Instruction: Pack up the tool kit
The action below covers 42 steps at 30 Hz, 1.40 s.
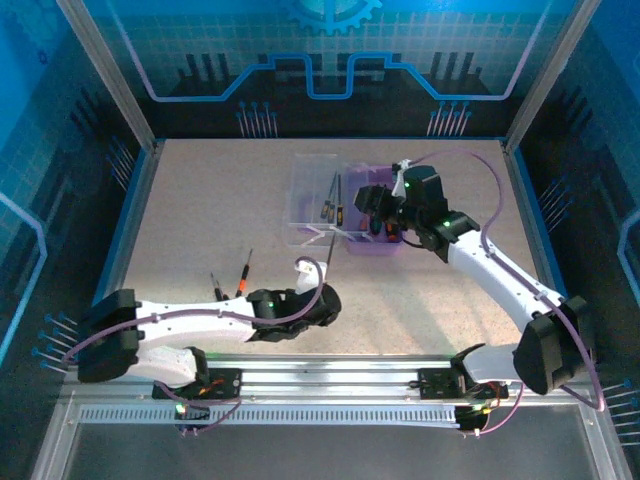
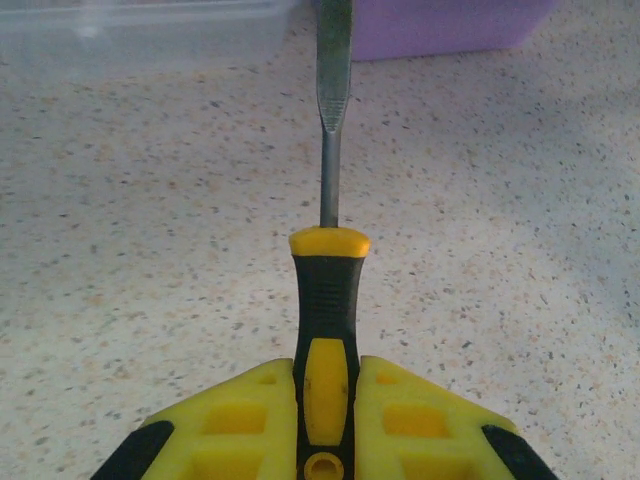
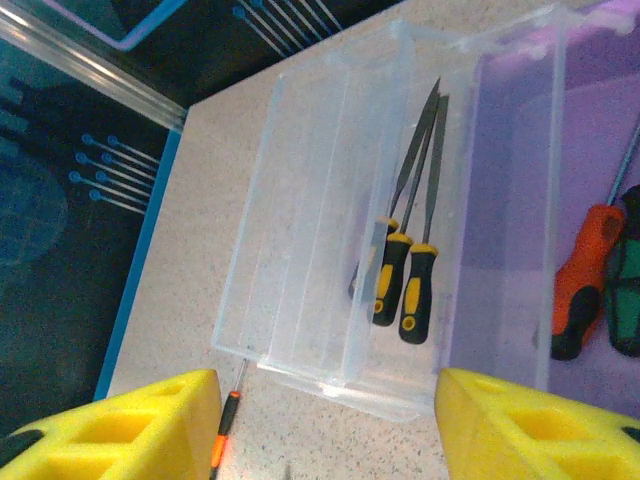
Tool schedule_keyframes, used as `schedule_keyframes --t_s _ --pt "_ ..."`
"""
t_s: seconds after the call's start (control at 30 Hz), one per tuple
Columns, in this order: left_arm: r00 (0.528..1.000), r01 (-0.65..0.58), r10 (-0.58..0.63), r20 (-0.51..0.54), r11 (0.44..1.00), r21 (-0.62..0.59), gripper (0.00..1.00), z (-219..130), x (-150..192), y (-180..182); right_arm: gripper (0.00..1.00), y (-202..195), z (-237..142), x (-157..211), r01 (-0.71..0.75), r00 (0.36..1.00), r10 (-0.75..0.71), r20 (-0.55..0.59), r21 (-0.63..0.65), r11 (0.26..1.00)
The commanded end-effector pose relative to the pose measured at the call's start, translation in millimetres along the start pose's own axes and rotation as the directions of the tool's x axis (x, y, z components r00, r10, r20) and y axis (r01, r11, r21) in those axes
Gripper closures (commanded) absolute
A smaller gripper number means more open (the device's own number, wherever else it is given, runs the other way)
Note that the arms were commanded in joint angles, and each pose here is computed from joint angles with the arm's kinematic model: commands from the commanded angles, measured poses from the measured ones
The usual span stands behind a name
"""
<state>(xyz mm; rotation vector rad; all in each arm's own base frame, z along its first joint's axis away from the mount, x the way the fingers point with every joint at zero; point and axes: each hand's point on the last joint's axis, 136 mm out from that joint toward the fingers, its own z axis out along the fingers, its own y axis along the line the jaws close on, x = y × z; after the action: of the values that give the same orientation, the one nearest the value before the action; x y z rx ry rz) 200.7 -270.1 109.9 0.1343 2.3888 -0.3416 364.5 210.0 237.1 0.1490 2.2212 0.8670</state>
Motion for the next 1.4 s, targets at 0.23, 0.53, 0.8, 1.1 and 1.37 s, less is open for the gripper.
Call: schedule_keyframes --t_s 0.23,0.53,0.8,1.1,1.37 --pt "0.994 0.098 -0.096 0.061 0.995 -0.032 0.95 -10 -5 31 0.4 15 6 -2 0.065 0.998 -0.066 -0.012 -0.008 0.998" --pt "0.992 0.116 -0.114 0.058 0.993 -0.037 0.97 -8 -1 36 0.4 17 13 5 0.094 0.994 -0.096 -0.05 -0.033 0.995" --pt "0.991 0.129 -0.128 0.05 0.991 -0.026 0.98 -3 2 33 0.4 24 22 12 0.081 0.993 -0.088 -0.084 -0.087 0.993" --pt "0.99 0.139 -0.139 0.01 0.99 0.004 0.99 5 10 25 0.41 30 21 15 0.065 0.994 -0.076 -0.083 -0.127 0.99" --pt "0.992 0.121 -0.12 -0.024 0.992 0.021 1.0 12 14 14 0.41 29 24 26 0.043 0.992 -0.061 -0.114 -0.159 0.986"
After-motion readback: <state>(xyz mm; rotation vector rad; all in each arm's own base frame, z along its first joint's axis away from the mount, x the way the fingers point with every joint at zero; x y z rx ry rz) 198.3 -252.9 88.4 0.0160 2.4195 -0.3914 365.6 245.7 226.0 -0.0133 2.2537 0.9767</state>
